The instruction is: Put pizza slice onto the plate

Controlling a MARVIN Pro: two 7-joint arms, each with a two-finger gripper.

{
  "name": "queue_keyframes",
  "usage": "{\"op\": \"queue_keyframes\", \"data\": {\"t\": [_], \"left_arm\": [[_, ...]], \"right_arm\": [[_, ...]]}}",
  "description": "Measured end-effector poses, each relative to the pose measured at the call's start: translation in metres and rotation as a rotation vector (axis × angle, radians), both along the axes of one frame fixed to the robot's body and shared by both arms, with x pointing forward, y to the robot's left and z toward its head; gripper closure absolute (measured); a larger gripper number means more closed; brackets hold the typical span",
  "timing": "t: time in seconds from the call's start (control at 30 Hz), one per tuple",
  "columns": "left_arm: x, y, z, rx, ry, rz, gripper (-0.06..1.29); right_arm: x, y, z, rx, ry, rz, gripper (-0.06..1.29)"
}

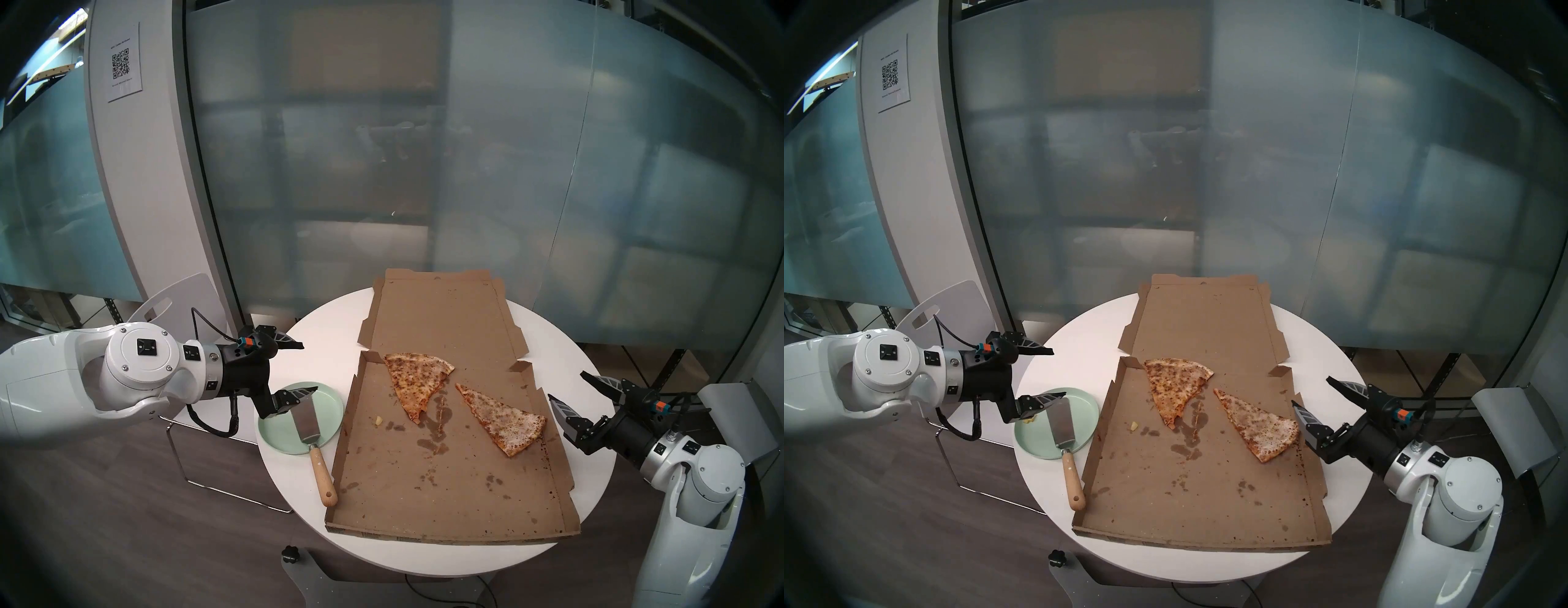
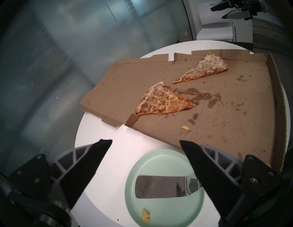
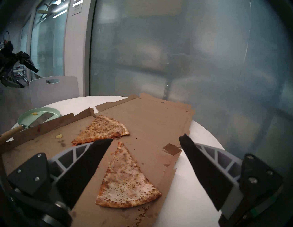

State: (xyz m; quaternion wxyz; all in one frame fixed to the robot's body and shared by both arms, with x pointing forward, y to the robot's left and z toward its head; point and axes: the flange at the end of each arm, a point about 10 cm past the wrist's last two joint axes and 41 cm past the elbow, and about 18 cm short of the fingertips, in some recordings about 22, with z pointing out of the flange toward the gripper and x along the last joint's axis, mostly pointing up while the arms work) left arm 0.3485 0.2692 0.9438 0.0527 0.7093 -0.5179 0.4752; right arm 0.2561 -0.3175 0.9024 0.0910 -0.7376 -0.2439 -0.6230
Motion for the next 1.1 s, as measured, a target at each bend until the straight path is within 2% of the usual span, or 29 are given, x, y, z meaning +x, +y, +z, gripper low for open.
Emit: {"op": "queue_keyframes", "data": {"t": [0.4, 0.77, 1.1], "left_arm": [[0.000, 0.000, 0.000, 0.000, 0.000, 0.001, 0.02], [0.000, 0.000, 0.000, 0.000, 0.000, 0.001, 0.02], [0.000, 0.000, 0.000, 0.000, 0.000, 0.001, 0.01]], "right_arm": [[0.000, 0.066, 0.008, 0.060, 0.044, 0.233, 0.00], [0.000, 0.121, 0.000, 0.025, 0.108, 0.396, 0.00], [-0.009, 0.168, -0.006, -0.016, 0.143, 0.559, 0.00]]}}
